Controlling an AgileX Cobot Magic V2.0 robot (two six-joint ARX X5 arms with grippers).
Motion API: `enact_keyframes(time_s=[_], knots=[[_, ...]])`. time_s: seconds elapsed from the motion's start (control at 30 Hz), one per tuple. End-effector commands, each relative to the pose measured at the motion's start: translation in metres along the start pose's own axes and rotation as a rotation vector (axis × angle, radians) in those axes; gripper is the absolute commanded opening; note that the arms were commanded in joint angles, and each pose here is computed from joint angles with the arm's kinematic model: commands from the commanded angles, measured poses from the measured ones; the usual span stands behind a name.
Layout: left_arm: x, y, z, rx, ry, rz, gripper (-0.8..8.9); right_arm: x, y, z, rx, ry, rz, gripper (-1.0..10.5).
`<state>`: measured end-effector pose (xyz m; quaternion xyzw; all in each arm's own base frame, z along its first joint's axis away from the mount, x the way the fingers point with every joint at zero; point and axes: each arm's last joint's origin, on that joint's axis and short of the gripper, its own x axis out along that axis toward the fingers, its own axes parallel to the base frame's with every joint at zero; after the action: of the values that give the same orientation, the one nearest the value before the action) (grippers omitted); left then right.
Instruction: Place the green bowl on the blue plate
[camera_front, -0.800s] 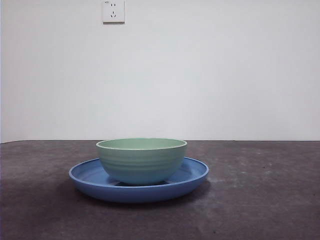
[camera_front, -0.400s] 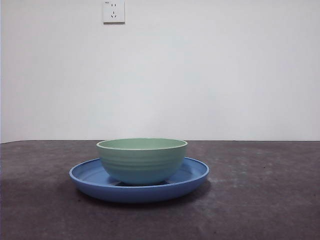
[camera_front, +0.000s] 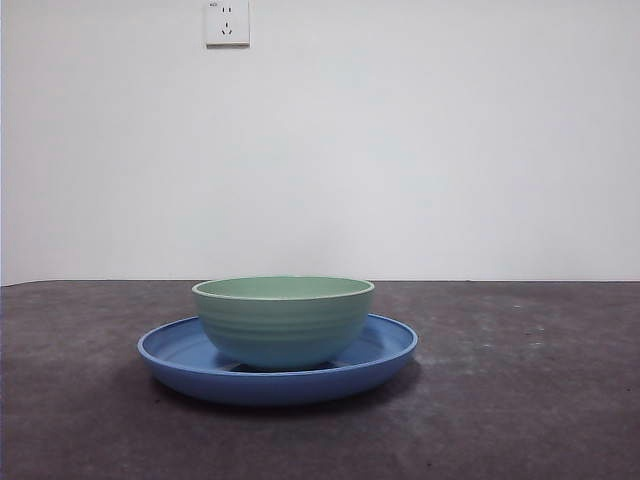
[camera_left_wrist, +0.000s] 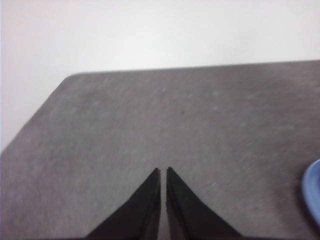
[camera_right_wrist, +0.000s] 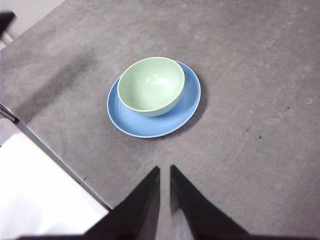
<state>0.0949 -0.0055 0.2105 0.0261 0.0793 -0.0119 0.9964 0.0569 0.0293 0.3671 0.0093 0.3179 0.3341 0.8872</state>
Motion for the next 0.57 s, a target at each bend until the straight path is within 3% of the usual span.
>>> enact_keyframes(time_s=[0.03, 0.2, 0.57], knots=[[0.007, 0.001, -0.021, -0.034, -0.010, 0.028, 0.19, -0.002, 0.001, 0.004, -0.013, -0.017, 0.005, 0.3], [0.010, 0.005, -0.044, -0.046, -0.001, 0.073, 0.19, -0.002, 0.001, 0.004, -0.013, -0.017, 0.005, 0.3], [0.010, 0.006, -0.057, -0.050, -0.019, 0.096, 0.19, -0.002, 0.001, 0.004, -0.013, -0.017, 0.005, 0.3]])
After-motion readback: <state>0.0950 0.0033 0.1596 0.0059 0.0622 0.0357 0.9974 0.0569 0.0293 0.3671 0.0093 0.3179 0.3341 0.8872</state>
